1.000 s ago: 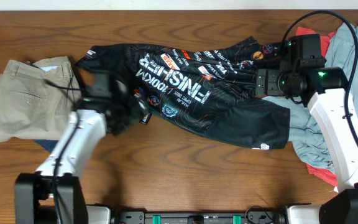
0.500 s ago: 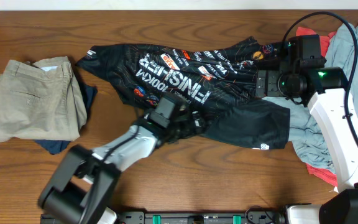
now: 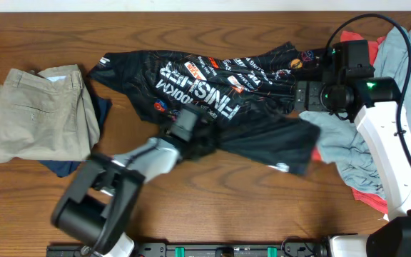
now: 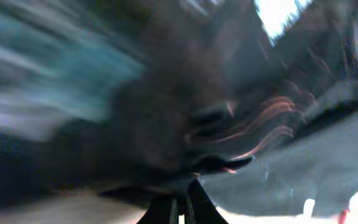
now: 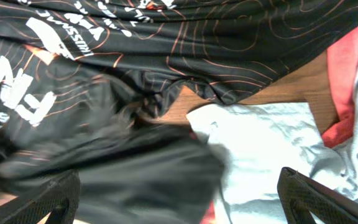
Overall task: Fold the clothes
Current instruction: 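Reach the left gripper to the jersey's left corner and grasp it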
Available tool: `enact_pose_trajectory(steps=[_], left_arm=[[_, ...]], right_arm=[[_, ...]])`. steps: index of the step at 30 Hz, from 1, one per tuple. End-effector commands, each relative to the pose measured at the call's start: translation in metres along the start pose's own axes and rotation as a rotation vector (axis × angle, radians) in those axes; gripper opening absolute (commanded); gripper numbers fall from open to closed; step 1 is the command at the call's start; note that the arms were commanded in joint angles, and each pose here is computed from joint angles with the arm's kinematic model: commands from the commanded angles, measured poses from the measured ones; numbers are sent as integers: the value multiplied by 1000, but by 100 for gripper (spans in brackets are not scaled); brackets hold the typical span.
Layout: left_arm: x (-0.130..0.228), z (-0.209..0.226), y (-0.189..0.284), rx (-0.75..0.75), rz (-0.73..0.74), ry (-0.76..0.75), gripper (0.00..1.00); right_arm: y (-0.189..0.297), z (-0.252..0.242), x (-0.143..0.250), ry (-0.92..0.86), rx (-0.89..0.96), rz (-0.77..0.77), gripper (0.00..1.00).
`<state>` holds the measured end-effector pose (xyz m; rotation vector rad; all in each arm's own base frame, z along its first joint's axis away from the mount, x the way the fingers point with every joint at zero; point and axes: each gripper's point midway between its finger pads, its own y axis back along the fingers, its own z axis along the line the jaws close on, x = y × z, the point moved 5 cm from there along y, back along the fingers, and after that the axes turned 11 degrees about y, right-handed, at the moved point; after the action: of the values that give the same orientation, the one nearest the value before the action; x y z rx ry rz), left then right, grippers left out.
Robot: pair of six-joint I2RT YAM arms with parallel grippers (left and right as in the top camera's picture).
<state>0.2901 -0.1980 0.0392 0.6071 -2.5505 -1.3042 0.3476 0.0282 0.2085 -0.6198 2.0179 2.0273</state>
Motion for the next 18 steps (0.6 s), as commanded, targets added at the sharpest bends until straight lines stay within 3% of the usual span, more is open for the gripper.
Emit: enact_pose_trajectory(steps=[1,5,6,7,8,10,13,18], left_arm=[[-42,45,23,-108,-121,39,6],[-70,76,58,-138,-175,196,6],[-71,80,63,-131,-161,225,16],[-68,82,66,-106,-121,255,52],[-63,80,67,-68,-69,276,73],[-52,75,67,-19,20,298,80],[-37,73,63,-43,81,293,83],[-21,67,51,-129,63,194,88]], right_arm=[[0,-9,1,-33,16,4,99],[0,-10,1,-36,18,3,99],[0,-10,1,-36,18,3,99],[0,-10,1,-36,18,3,99],[0,-10,1,-36,18,3,99],[0,-10,1,-36,18,3,99],[0,-10,1,-36,18,3,99],[0,-10,1,-36,18,4,99]])
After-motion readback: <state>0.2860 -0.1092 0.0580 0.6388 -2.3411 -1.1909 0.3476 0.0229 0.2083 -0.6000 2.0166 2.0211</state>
